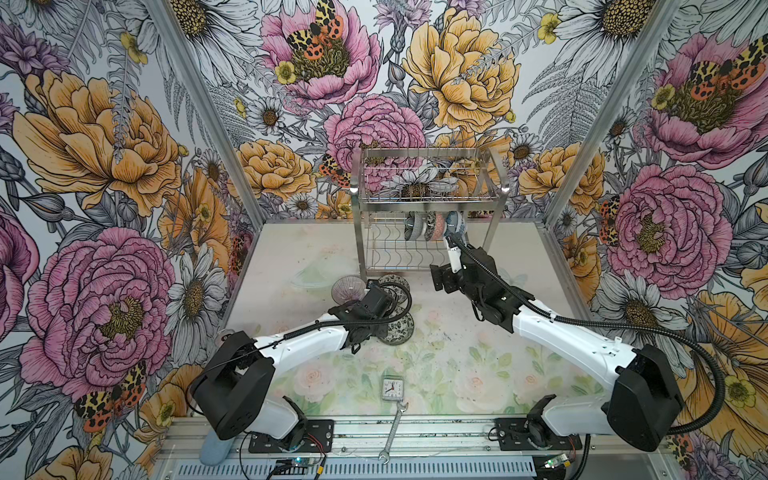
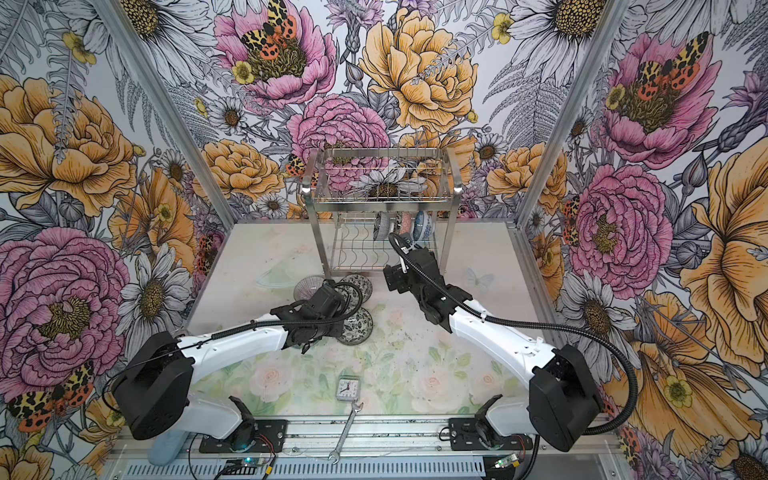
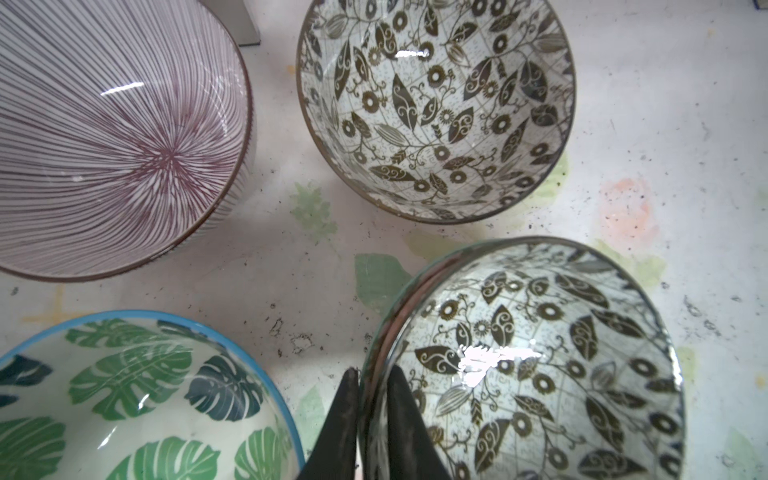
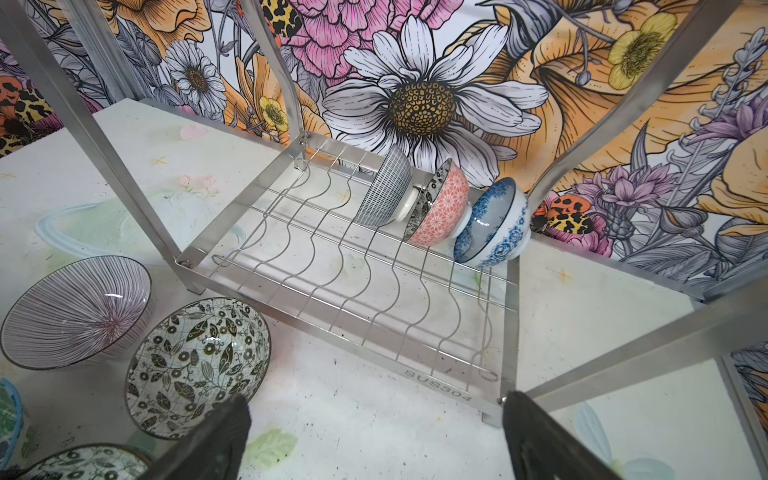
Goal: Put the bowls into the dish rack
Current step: 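Lower the left gripper onto the pink-outside black-leaf bowl rim and close, then lift the pink bowl with left gripper toward right gripper while right gripper grasps it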
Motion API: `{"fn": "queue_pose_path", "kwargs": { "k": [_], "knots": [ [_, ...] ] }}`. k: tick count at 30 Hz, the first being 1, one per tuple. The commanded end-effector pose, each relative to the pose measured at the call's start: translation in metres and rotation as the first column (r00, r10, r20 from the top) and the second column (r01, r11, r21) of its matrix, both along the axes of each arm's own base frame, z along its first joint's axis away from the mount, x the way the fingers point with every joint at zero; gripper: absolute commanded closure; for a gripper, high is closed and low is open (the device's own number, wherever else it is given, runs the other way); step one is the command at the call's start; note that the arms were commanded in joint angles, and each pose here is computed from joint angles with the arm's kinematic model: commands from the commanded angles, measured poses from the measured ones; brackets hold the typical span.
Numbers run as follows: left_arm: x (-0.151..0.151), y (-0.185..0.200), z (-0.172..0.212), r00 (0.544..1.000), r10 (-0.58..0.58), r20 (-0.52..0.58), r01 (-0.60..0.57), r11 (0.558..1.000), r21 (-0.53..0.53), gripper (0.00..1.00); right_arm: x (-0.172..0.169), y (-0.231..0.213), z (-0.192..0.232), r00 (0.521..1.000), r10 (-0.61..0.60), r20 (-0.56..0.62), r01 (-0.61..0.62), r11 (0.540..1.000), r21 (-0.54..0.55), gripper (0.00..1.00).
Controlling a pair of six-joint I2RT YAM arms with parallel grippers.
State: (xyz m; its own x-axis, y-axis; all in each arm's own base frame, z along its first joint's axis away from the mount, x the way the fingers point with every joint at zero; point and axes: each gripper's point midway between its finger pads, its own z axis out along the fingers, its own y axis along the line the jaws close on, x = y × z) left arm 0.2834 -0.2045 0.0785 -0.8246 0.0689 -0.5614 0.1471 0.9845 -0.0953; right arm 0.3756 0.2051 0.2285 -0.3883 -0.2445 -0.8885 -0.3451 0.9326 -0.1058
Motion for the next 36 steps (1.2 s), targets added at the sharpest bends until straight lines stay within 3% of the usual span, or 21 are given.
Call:
{"fn": "queue_pose_path", "kwargs": {
  "k": [1,6,14,20,25,30,36],
  "knots": [
    [0.003,0.0,0.015,0.999,0.011,0.042,-0.009,1.0,-0.027,0.89,0.001,0.001,0.011,1.0,0.001,0.013,-0.001,0.999,0.034,0.03],
    [0.002,0.004,0.023,0.998,0.014,0.056,-0.013,1.0,-0.021,1.0,0.001,0.002,0.011,1.0,0.005,0.013,-0.005,0.999,0.034,0.03],
    [0.002,0.006,0.041,0.997,0.013,0.081,-0.01,0.999,-0.034,1.0,0.001,0.003,0.014,1.0,0.011,0.012,-0.012,0.999,0.041,0.03],
    [0.006,0.011,0.084,0.981,0.046,0.186,-0.03,0.995,-0.09,1.0,-0.005,0.005,0.024,0.999,0.03,0.015,-0.031,0.997,0.068,0.03],
    [0.012,0.024,0.137,0.937,0.13,0.324,-0.077,0.982,-0.171,1.0,-0.018,0.014,0.042,0.995,0.099,0.003,-0.098,0.986,0.134,0.0],
    [0.023,0.038,0.174,0.87,0.233,0.434,-0.13,0.959,-0.253,1.0,-0.039,0.035,0.073,0.976,0.216,0.01,-0.21,0.937,0.28,0.0],
    [0.043,0.028,0.188,0.836,0.269,0.478,-0.132,0.945,-0.3,1.0,-0.053,0.062,0.096,0.952,0.306,0.002,-0.28,0.871,0.403,0.0]
  ]
}}
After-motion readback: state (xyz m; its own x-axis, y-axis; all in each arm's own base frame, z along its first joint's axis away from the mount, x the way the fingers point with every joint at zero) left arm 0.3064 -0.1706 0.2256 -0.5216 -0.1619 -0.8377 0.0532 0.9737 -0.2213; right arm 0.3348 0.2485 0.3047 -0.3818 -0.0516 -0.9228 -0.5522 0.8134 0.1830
